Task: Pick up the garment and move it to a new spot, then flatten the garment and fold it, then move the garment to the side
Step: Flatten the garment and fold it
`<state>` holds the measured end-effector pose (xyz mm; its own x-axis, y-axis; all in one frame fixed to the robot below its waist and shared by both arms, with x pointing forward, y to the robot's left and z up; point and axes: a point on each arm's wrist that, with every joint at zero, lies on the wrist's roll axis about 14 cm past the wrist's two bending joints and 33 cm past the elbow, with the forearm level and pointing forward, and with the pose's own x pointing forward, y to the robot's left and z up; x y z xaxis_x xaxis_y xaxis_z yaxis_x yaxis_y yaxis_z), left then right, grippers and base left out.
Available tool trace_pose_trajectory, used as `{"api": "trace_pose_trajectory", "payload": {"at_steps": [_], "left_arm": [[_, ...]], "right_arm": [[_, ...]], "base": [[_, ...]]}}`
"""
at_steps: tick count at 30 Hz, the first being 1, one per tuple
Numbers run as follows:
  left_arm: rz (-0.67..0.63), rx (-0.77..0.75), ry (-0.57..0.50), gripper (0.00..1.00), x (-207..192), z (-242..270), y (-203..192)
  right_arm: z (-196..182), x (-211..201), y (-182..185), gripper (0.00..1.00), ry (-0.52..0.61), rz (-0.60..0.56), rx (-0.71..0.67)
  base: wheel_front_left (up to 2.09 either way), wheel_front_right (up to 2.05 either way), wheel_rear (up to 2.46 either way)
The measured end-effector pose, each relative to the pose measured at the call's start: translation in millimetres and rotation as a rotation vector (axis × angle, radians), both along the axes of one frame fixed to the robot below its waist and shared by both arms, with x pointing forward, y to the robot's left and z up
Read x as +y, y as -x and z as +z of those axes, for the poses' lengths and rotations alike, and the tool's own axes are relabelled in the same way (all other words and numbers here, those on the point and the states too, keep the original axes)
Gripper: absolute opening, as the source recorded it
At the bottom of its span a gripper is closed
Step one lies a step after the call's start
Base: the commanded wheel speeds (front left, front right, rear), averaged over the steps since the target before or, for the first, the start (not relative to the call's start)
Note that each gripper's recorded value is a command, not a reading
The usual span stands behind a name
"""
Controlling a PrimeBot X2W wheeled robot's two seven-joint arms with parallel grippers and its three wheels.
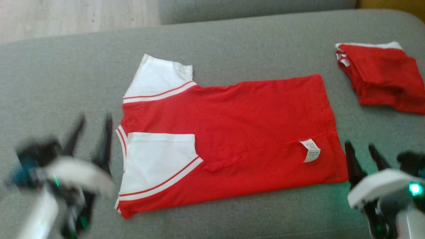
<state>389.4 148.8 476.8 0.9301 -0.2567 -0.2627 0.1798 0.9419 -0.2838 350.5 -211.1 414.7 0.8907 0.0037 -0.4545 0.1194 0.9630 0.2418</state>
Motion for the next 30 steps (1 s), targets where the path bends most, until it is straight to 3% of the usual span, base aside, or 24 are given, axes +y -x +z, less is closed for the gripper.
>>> {"api": "trace_pose_trajectory", "payload": {"at_steps": [5,9,19,25,30], "left_arm": [[-0.102,-0.157,-0.098,1.00,-6,64,-75],[-0.179,-0.124,-0.183,1.00,-12,68,-120],[-0.279,0.143,-0.281,1.00,-33,-18,-192],[-0.317,0.325,-0.304,1.00,-39,-87,-198],[-0.339,0.410,-0.319,1.00,-43,-116,-196]], "right_arm": [[27,9,-38,1.00,0.024,0.039,-0.090],[34,17,-62,1.00,0.035,0.072,-0.116],[25,14,-101,1.00,0.104,0.103,-0.108],[14,2,-107,1.00,0.132,0.085,-0.087],[5,-5,-104,1.00,0.146,0.071,-0.063]], "base": [[0.00,0.00,0.00],[0.00,0.00,0.00],[0.00,0.00,0.00],[0.00,0.00,0.00],[0.00,0.00,0.00]]}}
